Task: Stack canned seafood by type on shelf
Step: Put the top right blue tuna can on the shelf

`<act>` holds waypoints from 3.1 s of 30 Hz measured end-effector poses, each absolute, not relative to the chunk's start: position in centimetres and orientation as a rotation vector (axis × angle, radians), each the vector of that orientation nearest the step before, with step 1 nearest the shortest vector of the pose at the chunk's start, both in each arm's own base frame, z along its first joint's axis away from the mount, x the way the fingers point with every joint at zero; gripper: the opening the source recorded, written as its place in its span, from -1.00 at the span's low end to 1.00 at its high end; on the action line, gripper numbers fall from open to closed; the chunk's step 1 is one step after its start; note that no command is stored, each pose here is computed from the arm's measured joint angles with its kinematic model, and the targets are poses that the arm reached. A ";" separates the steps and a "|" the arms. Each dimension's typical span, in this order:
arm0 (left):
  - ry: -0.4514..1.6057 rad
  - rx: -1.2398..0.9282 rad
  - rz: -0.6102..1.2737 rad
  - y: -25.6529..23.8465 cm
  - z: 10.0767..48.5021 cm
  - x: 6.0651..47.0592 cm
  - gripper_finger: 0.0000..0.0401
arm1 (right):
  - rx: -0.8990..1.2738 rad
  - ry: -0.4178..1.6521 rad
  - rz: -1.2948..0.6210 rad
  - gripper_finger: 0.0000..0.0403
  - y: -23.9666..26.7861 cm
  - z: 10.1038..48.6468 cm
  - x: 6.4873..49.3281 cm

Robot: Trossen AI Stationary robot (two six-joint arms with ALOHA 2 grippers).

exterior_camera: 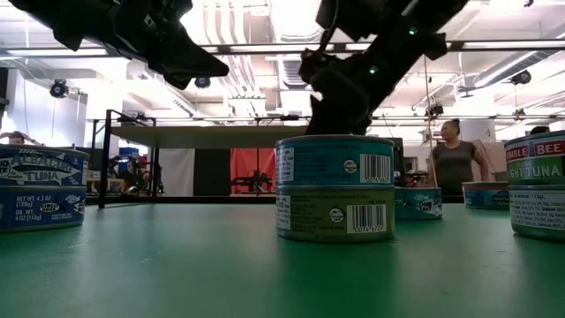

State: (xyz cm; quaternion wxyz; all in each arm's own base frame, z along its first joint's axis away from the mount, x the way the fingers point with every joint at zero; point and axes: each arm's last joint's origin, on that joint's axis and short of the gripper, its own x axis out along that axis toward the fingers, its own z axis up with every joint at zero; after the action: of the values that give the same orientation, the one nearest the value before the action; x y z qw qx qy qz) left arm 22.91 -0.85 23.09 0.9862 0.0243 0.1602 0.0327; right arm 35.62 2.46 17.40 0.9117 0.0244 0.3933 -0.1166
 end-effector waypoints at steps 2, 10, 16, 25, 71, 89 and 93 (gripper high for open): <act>0.326 0.049 0.065 -0.9 23.0 23.0 -1.00 | 0.034 0.853 -0.239 0.77 2.5 17.0 35.9; 0.337 0.050 0.066 -0.9 22.8 23.1 -1.00 | 0.057 0.898 -0.262 0.86 2.4 16.4 36.3; 0.335 0.066 0.063 -0.9 22.8 23.1 -1.00 | 0.111 0.963 -0.168 0.86 2.5 15.7 35.7; 0.333 0.072 0.063 -0.9 22.8 23.1 -1.00 | 0.212 0.968 -0.192 0.86 0.8 14.2 35.2; 0.337 0.073 0.064 -0.9 22.8 23.1 -1.00 | 0.118 0.864 -0.241 -0.96 -0.3 16.8 34.7; 0.347 0.077 0.072 -0.8 22.7 23.1 -1.00 | 0.516 0.923 -0.157 -0.51 -0.4 17.3 34.1; 0.347 0.094 0.069 -0.8 22.7 23.1 -1.00 | 0.590 0.925 -0.187 -0.06 -0.4 17.2 34.1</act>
State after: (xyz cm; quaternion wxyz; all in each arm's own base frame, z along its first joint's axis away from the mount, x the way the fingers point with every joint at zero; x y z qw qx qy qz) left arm 23.07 -0.83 22.70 0.9833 0.0467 0.1726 0.0344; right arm 34.10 -0.36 17.24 0.8492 0.2799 0.4389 -0.0888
